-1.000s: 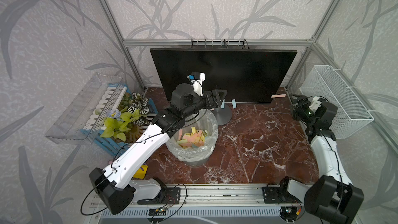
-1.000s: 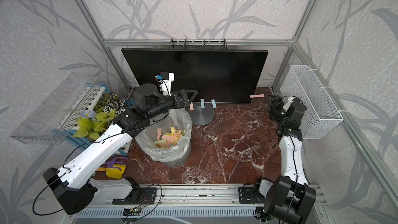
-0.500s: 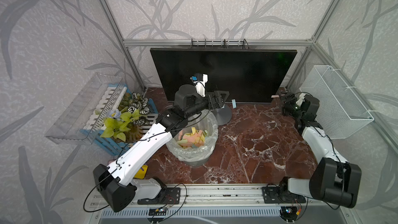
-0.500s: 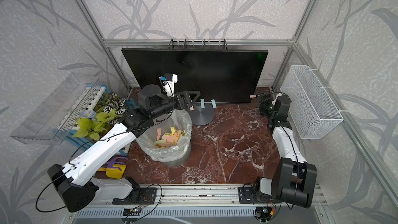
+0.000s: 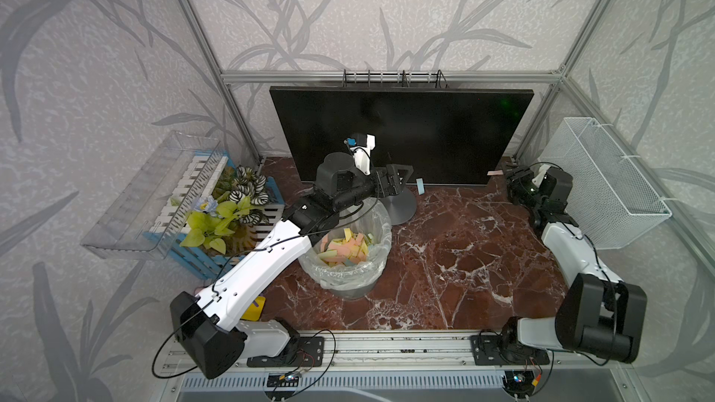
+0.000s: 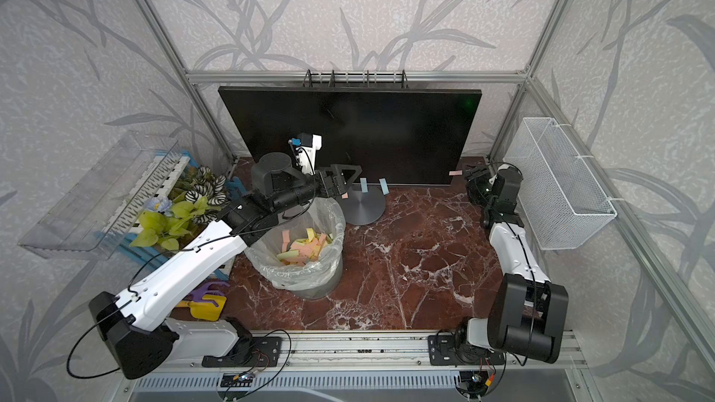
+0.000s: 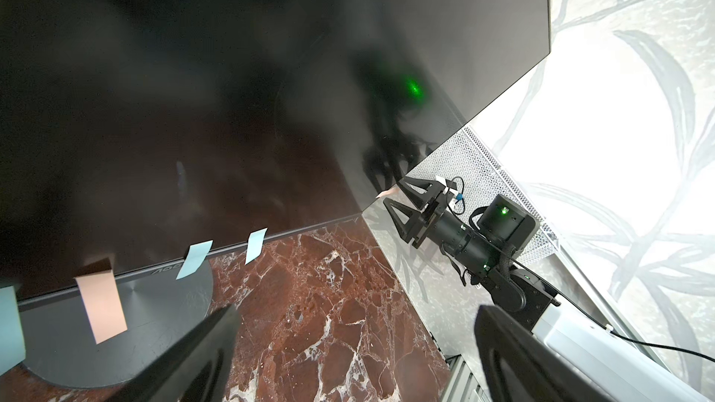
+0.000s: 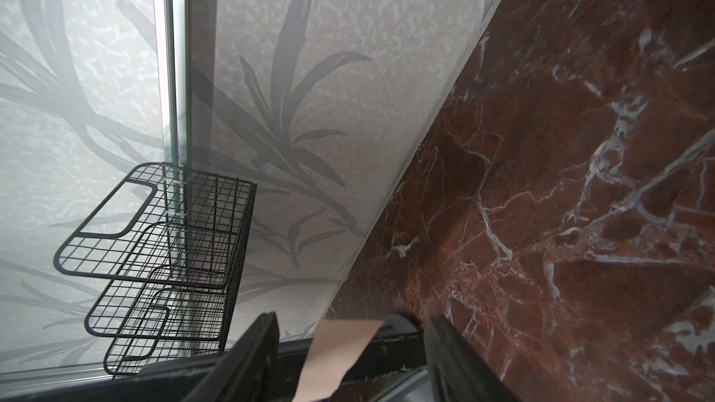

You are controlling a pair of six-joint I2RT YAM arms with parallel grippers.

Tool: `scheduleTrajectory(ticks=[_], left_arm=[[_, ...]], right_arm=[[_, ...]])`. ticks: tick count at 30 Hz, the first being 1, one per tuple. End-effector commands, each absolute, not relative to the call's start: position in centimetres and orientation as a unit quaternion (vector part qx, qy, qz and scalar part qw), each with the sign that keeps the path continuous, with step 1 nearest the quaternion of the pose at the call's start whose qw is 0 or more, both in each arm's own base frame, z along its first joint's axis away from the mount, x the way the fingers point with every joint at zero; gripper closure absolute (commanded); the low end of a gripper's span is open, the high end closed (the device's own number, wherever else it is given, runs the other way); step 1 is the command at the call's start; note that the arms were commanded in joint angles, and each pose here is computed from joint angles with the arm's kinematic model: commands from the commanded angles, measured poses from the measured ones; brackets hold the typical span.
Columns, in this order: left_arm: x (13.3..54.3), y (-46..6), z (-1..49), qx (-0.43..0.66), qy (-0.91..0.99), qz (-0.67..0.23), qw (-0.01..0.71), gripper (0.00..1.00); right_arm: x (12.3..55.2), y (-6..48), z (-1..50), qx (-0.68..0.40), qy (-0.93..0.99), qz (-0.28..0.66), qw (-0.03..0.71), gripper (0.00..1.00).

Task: Remove the sticky note from the monitor
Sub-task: Tear off the sticky note from the monitor, then place the sticky note in the trash bin.

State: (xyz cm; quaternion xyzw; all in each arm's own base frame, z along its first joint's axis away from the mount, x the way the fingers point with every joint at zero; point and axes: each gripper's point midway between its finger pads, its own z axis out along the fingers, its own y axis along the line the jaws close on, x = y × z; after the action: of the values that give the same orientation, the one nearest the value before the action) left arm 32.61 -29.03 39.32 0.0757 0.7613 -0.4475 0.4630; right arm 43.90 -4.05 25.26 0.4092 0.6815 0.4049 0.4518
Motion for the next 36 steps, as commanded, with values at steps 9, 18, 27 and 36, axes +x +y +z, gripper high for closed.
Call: scheduleTrajectory(ticks=[9,18,27,36], left_arm=[[32.4,-29.4,39.4,0.077,0.755,-0.458,0.462,0.00],[32.2,-29.0,39.5,0.075,0.756,-0.456,0.465,0.00],[31.9,-28.0,39.5,0.066,0.758,-0.442,0.475,0.00],[31.8,-25.2,38.7,0.031,0.775,-0.395,0.493,0.00]], right_arm=[[43.9,-3.7,27.4,0.383,0.676,0.412,0.476,0.79],[43.5,-3.3,27.6,0.377,0.680,0.416,0.471,1.00],[37.1,-1.4,29.0,0.367,0.701,0.400,0.463,1.00],[29.2,6.5,33.5,0.253,0.743,0.431,0.446,1.00]])
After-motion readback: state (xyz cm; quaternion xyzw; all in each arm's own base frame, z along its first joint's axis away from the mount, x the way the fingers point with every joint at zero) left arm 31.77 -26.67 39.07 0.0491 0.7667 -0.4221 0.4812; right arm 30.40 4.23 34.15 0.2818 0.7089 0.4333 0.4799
